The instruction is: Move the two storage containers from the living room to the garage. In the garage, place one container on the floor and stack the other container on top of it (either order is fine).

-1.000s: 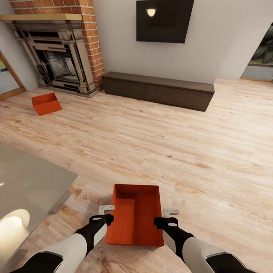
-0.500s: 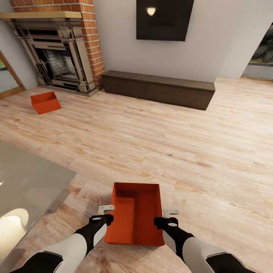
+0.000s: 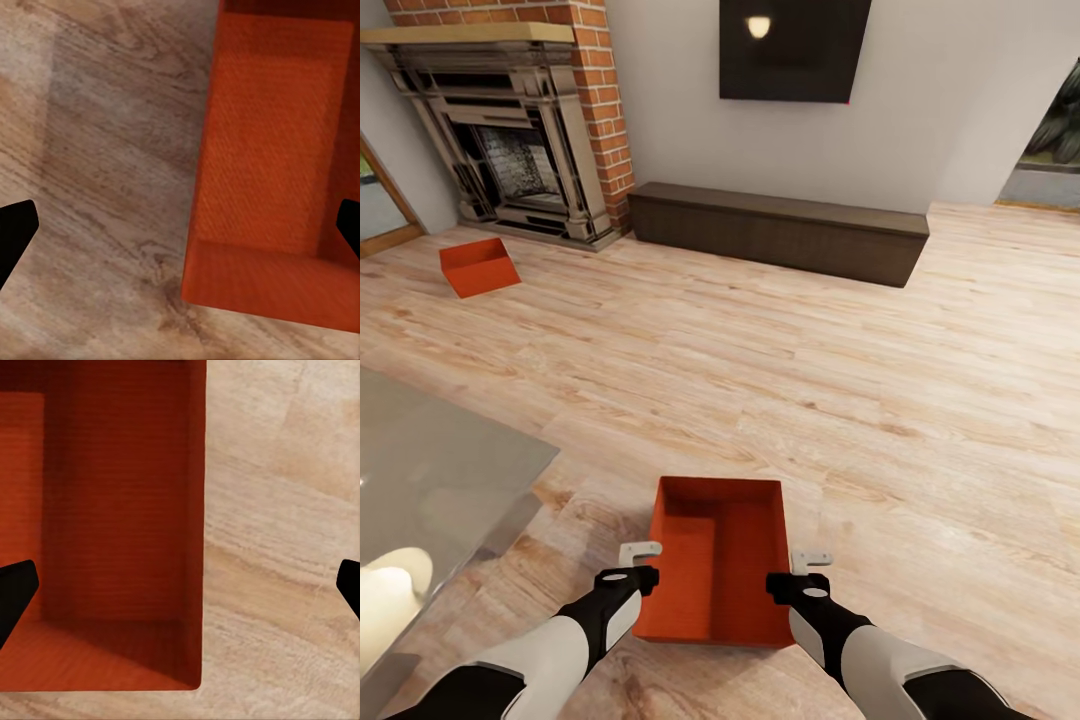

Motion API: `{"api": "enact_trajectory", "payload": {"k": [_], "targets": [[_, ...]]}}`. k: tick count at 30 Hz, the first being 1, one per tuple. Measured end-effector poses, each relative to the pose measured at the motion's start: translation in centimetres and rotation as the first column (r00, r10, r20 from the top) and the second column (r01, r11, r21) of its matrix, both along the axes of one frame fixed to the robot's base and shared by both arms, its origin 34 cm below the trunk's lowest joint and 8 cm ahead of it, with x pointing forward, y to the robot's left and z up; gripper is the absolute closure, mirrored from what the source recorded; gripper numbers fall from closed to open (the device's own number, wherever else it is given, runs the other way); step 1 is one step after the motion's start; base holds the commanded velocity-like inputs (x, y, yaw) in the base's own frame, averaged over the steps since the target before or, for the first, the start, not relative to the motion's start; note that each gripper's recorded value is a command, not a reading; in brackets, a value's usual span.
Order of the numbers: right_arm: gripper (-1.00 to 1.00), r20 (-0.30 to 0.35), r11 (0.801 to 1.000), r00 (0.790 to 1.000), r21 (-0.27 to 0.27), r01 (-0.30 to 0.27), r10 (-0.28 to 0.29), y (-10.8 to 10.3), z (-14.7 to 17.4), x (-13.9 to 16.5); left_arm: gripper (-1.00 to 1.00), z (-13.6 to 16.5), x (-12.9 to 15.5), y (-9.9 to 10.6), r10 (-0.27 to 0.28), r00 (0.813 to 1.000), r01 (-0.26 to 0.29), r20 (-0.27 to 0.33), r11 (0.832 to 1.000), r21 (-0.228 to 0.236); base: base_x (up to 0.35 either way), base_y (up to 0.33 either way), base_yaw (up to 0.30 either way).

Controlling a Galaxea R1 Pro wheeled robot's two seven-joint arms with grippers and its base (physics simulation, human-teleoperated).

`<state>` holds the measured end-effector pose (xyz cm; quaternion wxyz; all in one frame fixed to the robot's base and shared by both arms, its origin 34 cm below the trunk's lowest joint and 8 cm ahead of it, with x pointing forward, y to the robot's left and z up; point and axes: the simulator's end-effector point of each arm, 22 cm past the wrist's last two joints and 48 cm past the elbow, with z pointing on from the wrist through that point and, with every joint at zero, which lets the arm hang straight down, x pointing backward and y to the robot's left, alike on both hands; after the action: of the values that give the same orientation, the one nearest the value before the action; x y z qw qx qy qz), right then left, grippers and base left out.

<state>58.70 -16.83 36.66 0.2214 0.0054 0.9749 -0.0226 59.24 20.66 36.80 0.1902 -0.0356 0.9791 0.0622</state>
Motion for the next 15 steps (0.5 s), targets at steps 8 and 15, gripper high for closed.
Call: {"api": "enact_trajectory", "payload": {"k": [8, 15], "targets": [[-1.0, 0.0, 1.0, 1.0, 0.0, 0.0, 0.0, 0.0, -1.6, -0.3, -1.0, -1.7, -0.3, 0.4, -0.002, 1.0, 0.002, -0.002, 1.0, -0.005, 0.0, 0.0, 0.0], [-1.0, 0.001, 1.0, 1.0, 0.0, 0.0, 0.0, 0.0, -3.0, -0.5, -1.0, -3.4, -0.1, 0.5, -0.037, 0.999, 0.038, 0.013, 0.996, -0.087, 0.0, 0.0, 0.0]]}}
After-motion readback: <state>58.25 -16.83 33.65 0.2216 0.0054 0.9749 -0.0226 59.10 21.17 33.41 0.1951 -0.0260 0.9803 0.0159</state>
